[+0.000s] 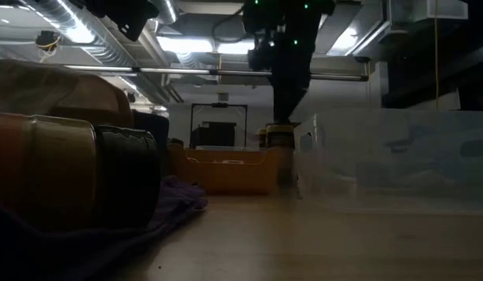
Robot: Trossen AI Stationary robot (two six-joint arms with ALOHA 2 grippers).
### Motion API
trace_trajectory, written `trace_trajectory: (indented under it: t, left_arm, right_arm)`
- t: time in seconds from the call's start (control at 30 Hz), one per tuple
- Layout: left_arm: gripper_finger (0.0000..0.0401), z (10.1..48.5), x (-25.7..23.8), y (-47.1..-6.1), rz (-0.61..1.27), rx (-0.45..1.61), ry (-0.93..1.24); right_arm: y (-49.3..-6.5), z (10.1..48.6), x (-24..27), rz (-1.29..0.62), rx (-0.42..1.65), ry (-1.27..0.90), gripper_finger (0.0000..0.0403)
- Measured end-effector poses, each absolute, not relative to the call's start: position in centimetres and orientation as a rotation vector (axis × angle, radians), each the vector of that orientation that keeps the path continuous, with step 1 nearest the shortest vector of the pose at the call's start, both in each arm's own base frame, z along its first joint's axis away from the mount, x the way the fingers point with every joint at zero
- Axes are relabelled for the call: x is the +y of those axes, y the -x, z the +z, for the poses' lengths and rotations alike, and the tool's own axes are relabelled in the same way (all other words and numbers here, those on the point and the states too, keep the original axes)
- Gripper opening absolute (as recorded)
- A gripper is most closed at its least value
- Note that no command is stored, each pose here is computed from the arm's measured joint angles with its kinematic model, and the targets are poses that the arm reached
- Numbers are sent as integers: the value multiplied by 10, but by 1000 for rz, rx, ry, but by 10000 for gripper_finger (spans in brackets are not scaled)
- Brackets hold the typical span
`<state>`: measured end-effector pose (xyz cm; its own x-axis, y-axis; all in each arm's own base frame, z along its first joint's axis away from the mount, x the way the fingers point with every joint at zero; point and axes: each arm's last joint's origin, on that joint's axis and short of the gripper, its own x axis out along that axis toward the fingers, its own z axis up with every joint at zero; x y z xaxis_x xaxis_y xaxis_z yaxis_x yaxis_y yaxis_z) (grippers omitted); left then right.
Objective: Sort spices by type
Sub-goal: Put the orange spice bottle into the top yellow bin
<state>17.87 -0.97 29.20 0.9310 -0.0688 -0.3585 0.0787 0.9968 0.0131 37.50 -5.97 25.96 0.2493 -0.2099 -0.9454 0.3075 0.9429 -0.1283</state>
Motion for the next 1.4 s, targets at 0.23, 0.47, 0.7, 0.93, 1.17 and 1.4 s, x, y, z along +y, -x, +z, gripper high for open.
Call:
trace_trajectory:
  t: [0.23,0.47,0.7,0.93,1.17,1.4]
  left_arm:
    - [4,292,-10,-179,-78,366,-5]
    - [4,295,-20,-183,-231,338,107]
    - [4,292,-52,-204,-395,286,155]
    - [4,285,-80,-226,-484,238,240]
    - [4,267,-99,-233,-522,349,320]
    - [4,263,-105,-230,-543,389,290]
  right_arm:
    - [-375,292,-59,-352,1252,-89,287]
    - [-373,315,-59,-352,1227,-90,287]
    - [-375,324,-51,-335,1203,-78,287]
    - [-374,323,-15,-250,1235,-17,287]
    - [-377,325,46,-112,1180,63,287]
    - [-390,319,117,40,968,64,287]
